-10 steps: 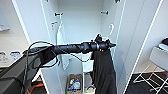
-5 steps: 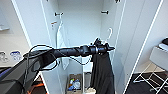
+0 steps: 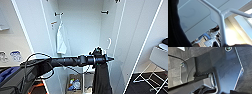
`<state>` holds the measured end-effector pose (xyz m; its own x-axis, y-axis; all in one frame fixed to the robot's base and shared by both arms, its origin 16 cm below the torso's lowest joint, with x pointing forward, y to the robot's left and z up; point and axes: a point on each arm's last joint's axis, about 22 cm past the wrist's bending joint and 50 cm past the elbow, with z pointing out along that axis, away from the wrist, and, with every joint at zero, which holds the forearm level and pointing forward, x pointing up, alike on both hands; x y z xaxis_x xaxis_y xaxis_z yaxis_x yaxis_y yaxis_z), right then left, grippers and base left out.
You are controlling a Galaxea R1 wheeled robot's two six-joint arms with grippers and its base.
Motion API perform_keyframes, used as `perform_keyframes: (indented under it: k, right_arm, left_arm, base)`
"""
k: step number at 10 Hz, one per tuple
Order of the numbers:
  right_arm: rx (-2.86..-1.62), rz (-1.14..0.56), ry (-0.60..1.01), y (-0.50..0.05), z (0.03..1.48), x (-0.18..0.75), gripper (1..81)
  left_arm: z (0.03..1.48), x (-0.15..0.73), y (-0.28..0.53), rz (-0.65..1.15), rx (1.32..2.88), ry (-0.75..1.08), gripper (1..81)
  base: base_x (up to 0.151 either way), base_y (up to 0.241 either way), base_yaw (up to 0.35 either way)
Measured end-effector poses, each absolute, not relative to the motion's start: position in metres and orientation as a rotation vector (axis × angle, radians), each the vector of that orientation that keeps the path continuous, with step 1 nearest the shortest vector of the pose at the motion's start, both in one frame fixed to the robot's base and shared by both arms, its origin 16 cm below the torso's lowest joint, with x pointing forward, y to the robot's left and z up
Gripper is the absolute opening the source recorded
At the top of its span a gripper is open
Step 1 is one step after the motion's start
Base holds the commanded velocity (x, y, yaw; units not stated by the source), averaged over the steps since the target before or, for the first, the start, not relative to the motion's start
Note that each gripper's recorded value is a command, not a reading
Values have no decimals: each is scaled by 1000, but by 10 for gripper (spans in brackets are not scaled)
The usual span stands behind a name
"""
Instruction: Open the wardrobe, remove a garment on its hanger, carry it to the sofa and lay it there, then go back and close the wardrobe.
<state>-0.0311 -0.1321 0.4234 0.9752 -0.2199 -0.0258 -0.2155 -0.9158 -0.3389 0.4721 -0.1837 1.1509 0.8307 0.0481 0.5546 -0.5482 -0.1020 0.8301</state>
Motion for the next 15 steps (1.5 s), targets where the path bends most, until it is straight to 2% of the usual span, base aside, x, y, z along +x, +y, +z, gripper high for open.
perform_keyframes:
  k: [4,7,15]
  right_arm:
    - [-2780,-28,319,-133,423,-30,811]
    - [-2779,-29,318,-132,423,-29,811]
    - [-2777,-30,319,-132,424,-29,811]
  left_arm:
    - [1148,454,-151,536,1590,-445,10]
    - [1138,467,-123,560,1617,-407,10]
    - [1142,465,-120,544,1600,-399,10]
  base:
    - [0,0,0]
    - [0,0,0]
    - [0,0,0]
